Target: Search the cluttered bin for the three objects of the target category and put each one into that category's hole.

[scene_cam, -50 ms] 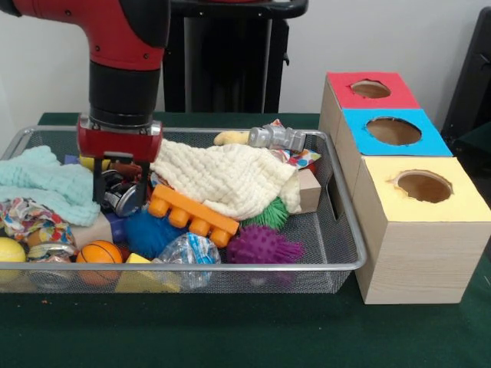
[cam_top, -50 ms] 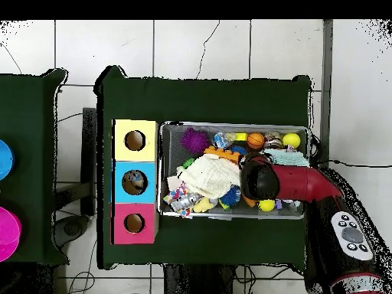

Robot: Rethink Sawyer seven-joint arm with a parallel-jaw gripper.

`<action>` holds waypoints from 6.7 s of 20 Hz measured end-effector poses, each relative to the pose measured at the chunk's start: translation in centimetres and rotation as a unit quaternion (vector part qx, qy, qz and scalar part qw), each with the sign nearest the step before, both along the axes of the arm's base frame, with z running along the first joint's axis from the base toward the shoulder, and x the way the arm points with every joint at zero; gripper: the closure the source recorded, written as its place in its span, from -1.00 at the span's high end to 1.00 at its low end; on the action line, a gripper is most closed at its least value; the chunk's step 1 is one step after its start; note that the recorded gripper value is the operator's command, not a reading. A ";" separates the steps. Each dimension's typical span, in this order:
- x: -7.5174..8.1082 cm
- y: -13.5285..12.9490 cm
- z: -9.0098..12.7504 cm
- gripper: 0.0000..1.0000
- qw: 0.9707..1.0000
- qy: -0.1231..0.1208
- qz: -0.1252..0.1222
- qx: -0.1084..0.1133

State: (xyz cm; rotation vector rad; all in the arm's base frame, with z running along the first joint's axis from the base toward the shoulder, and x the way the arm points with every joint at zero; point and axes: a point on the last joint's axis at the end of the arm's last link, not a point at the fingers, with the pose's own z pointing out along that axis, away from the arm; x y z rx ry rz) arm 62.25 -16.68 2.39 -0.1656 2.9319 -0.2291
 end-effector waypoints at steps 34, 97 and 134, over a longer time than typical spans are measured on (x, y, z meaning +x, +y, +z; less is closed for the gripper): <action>11.3 4.6 5.1 1.00 0.993 -0.100 0.003 0.057; 0.7 6.4 -6.2 1.00 0.997 -0.074 -0.015 0.025; 2.2 8.6 -7.2 1.00 0.992 -0.100 -0.039 0.064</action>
